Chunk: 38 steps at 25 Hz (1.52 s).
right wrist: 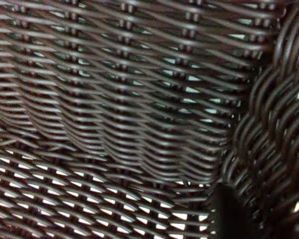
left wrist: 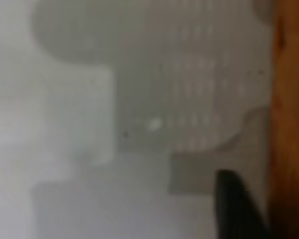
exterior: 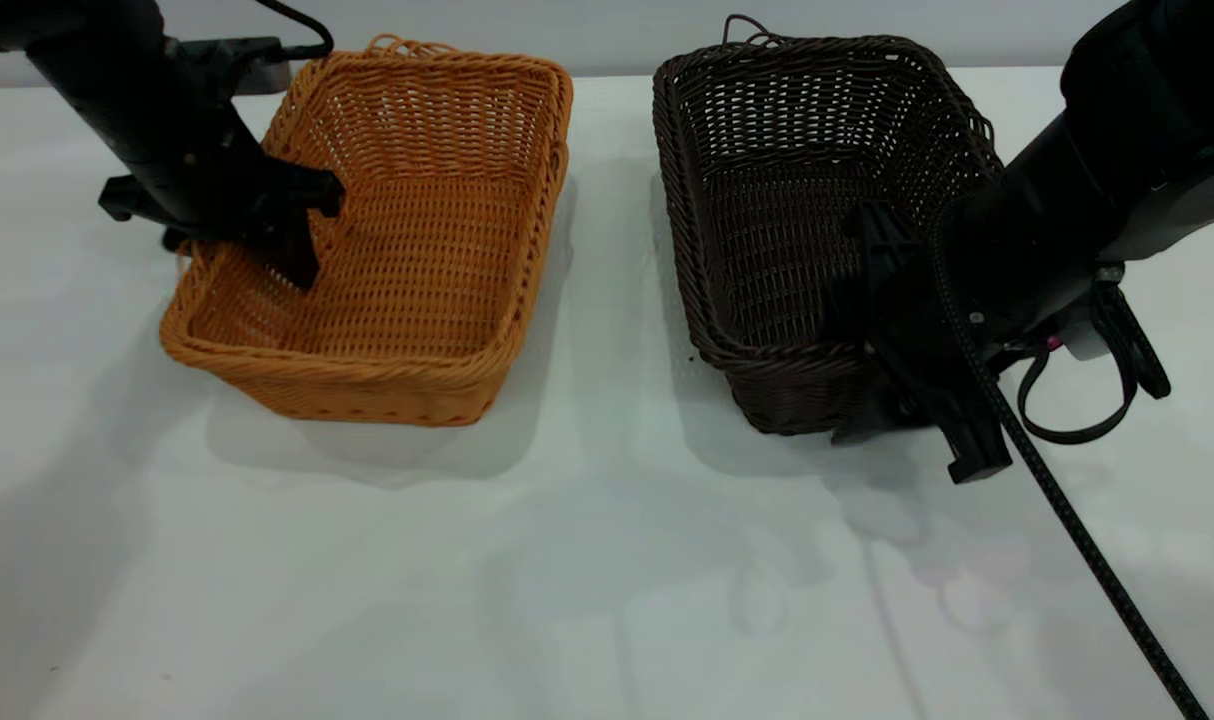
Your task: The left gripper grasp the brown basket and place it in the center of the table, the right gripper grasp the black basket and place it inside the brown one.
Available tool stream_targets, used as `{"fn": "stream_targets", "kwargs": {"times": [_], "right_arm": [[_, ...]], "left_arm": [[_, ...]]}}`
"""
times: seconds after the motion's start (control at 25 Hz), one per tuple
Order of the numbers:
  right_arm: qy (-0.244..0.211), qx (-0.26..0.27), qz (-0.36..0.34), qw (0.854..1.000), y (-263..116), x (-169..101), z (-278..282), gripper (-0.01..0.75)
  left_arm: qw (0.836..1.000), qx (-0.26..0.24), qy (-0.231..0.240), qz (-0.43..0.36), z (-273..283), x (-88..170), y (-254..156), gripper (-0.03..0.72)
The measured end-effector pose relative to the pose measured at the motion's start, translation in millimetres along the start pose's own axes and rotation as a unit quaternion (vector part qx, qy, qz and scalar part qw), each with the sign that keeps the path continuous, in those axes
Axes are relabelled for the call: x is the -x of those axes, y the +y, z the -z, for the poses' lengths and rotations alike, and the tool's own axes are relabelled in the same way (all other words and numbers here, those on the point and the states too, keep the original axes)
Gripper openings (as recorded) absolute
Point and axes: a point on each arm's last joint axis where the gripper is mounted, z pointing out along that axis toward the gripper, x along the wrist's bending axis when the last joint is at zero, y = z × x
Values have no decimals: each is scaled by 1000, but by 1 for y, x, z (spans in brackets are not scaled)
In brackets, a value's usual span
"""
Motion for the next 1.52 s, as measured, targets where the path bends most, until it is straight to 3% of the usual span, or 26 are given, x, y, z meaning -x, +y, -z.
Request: {"fn": "stream_targets", "kwargs": {"times": [0.12,0.32,0.44,0.56,0.72,0.92,1.04,1.16,1.36,1.52], "right_arm": [[6,1,-8,1000,11,-2,2,102],[29,-14,45,998,40,-10,16,97],[53,-32,78,995,67,-19,31,96],[69,-60,151,984,91,-34,46,96],[56,-87,242,965,116,-63,69,96],[-8,-74,361,930,133,-100,103,95],[-10,-66,388,919,135,-119,120,95],[2,-58,397,916,135,-132,129,95],[-5,-59,407,912,135,-132,131,95],[-6,-61,414,908,135,-131,131,95]], "left_arm": [[1000,3,0,-14,2,0,2,114],[991,12,14,-133,5,1,8,108],[970,24,19,-241,5,11,11,108],[925,36,19,-378,4,34,13,108],[843,39,11,-536,4,71,9,108],[756,47,2,-653,2,116,0,105],[722,47,-3,-690,0,136,-7,103],[713,50,-7,-700,-1,145,-10,102],[728,57,-21,-683,-1,149,-11,110],[741,62,-26,-668,-4,150,-12,225]]}}
